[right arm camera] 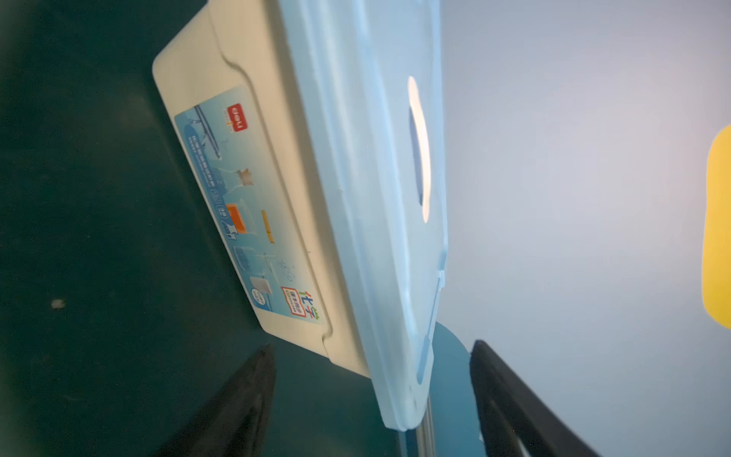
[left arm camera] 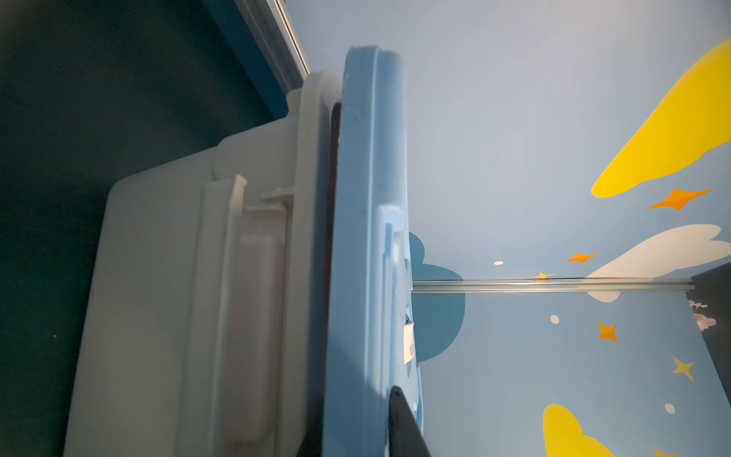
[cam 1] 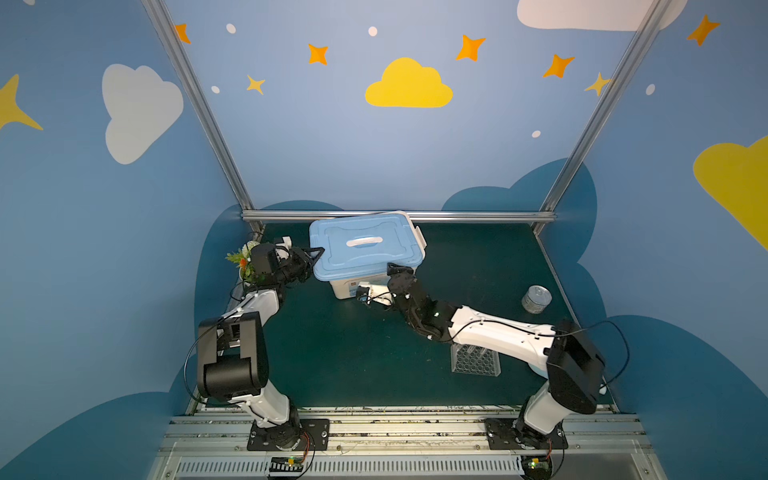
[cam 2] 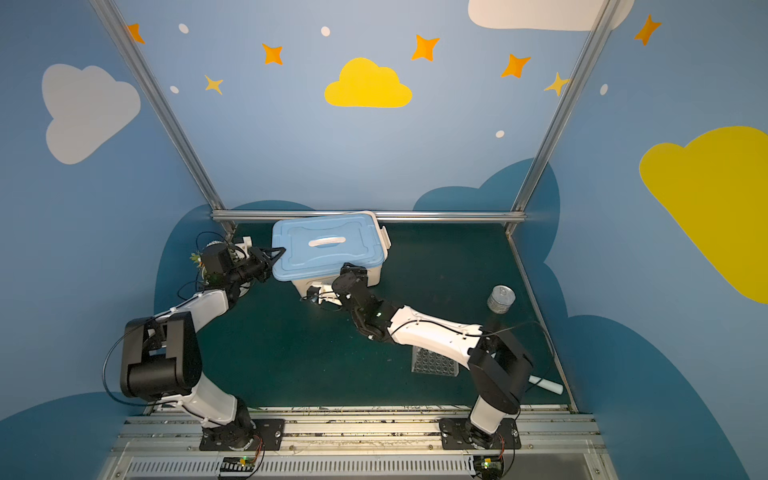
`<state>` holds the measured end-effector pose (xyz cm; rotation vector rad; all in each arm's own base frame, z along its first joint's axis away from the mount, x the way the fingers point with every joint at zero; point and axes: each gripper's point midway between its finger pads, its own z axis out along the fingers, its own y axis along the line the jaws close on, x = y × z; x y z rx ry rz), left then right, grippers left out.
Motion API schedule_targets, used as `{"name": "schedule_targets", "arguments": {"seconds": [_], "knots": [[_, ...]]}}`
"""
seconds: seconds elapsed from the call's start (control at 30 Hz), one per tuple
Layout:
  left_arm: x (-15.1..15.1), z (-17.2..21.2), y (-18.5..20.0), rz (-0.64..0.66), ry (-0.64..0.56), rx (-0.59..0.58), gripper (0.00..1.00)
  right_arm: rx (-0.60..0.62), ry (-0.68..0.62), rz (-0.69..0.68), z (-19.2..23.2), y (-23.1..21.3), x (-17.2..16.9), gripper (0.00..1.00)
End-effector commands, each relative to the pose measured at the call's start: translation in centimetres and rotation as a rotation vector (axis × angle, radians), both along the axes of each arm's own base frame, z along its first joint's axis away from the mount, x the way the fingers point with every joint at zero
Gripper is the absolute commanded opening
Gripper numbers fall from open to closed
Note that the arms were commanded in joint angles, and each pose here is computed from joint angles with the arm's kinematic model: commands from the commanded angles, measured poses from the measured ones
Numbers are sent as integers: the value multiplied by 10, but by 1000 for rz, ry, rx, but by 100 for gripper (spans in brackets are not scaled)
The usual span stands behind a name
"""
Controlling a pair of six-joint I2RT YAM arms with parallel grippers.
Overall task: Organize the chemistry lab equipment
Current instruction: 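Lower the lid onto the box with both grippers, pressing it flat, then press the lid edges down onto the box rim with both grippers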
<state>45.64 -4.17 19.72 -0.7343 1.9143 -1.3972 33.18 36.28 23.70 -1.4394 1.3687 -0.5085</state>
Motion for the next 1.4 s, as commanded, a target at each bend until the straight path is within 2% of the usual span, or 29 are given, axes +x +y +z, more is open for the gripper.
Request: {"name": "schedule_targets", "arguments": {"seconds": [0.0, 0.23, 0.4, 0.57, 0.7, 1.0, 1.37], "knots": [[8, -9, 5, 32, -4, 61, 18, 208, 160, -89, 24, -32, 17, 77], [11, -21, 3, 28, 16, 61, 19, 495, 462, -282, 23, -88, 66, 78], [15, -20, 0, 16, 7, 62, 19, 683, 701, -380, 6, -104, 94, 75], [17, -17, -2, 3, -12, 72, 19, 876, 894, -391, 1, -110, 112, 75], [18, -15, -5, -11, -30, 76, 20, 1052, 1050, -244, 2, -99, 118, 75], [19, -6, -11, -45, -99, 88, 20, 1141, 1248, -234, -7, -85, 127, 75], [19, 0, -14, -41, -161, 76, 20, 1146, 1301, -304, -29, -80, 137, 72]]}}
